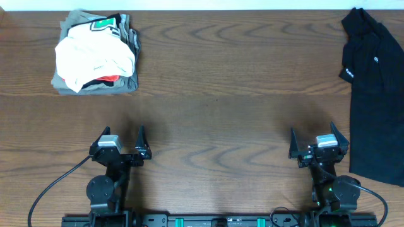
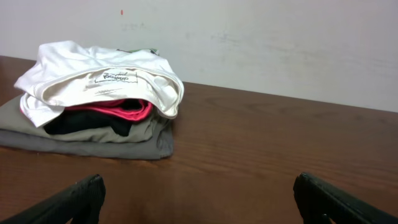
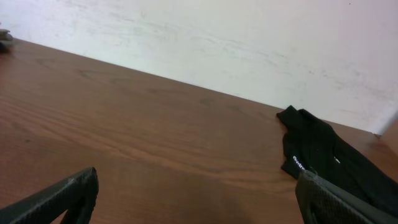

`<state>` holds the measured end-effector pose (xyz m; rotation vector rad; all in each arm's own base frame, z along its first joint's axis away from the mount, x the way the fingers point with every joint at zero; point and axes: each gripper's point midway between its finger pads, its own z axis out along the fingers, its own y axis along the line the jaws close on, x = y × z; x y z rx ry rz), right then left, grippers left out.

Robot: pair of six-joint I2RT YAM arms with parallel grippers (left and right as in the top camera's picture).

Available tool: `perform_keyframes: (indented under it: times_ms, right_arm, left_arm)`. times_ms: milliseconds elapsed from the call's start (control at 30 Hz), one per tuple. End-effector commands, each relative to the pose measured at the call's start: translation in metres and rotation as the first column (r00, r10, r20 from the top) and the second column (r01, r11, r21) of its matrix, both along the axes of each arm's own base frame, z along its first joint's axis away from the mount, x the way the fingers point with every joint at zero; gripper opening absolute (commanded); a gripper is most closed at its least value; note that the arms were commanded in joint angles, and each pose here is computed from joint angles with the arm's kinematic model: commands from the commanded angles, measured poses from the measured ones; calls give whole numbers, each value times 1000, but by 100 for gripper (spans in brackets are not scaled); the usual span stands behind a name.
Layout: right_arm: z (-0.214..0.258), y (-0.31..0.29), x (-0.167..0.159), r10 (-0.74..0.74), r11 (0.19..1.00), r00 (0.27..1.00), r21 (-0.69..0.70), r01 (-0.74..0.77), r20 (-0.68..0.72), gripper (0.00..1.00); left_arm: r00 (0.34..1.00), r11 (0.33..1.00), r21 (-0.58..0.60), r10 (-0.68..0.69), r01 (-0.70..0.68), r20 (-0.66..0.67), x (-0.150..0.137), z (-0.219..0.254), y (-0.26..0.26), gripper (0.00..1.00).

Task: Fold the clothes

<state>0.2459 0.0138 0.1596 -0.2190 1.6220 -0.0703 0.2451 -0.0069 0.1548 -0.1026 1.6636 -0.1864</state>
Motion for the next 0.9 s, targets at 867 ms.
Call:
perform_keyframes:
  times_ms: [867]
  right_arm:
    - [5,5,0,27,999,999,16,-28,23,99]
  left_arm:
    - [999,1000,5,-11,11,-47,-1,-15,-2,98]
